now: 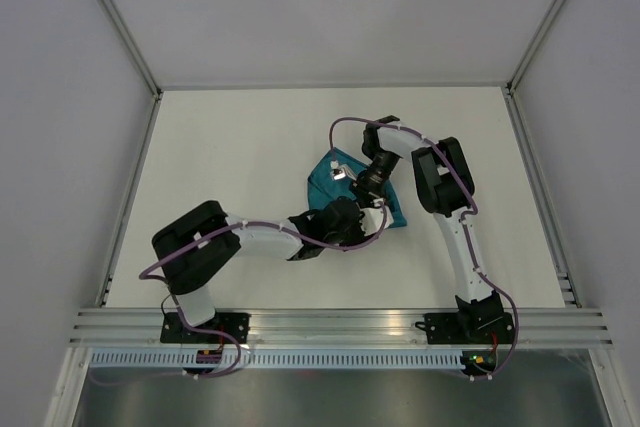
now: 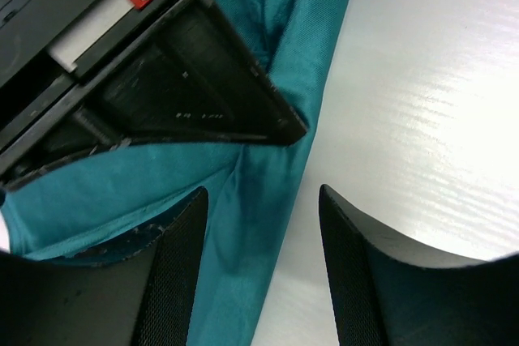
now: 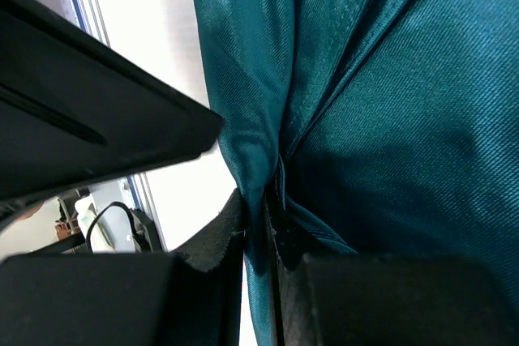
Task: Fold the napkin, place the utensils inside, and roll it up
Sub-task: Roll the napkin with the utensil
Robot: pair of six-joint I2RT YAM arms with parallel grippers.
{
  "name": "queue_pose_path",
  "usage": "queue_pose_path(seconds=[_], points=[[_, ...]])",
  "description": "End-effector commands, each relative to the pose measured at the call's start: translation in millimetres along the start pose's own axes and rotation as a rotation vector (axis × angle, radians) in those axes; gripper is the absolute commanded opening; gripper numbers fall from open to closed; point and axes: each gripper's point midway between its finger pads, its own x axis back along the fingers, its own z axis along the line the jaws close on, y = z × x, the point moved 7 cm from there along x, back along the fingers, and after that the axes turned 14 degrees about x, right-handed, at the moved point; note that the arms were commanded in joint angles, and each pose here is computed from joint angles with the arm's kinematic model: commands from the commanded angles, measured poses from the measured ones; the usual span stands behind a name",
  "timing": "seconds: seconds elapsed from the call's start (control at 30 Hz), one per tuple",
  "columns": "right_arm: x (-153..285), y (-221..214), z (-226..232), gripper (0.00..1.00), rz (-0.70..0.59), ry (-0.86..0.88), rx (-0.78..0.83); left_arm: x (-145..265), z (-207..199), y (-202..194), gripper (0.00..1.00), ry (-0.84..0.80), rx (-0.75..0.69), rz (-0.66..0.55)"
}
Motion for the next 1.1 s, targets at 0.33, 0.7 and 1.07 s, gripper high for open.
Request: queue_pose_path(seconds=[0.33,0.7,1.07], points=[[-11.4,-13.2,-55.3,0.17,0.08,-0.127,0.115,-26.1,4.8,-10.1,0.61,-0.074,0.059,0.023],[-11.2,-12.5,-55.5,0.18,0.079,-0.119,0.114,-32.5,-9.3,-40.1,0.13,-0.278,0.196,0.16],[32.2,20.2,-33.1,0.62,-0.065,-0.25,0.146,-26.3,-13.1,-59.5,0.02,-0.502,0.347,0.236]])
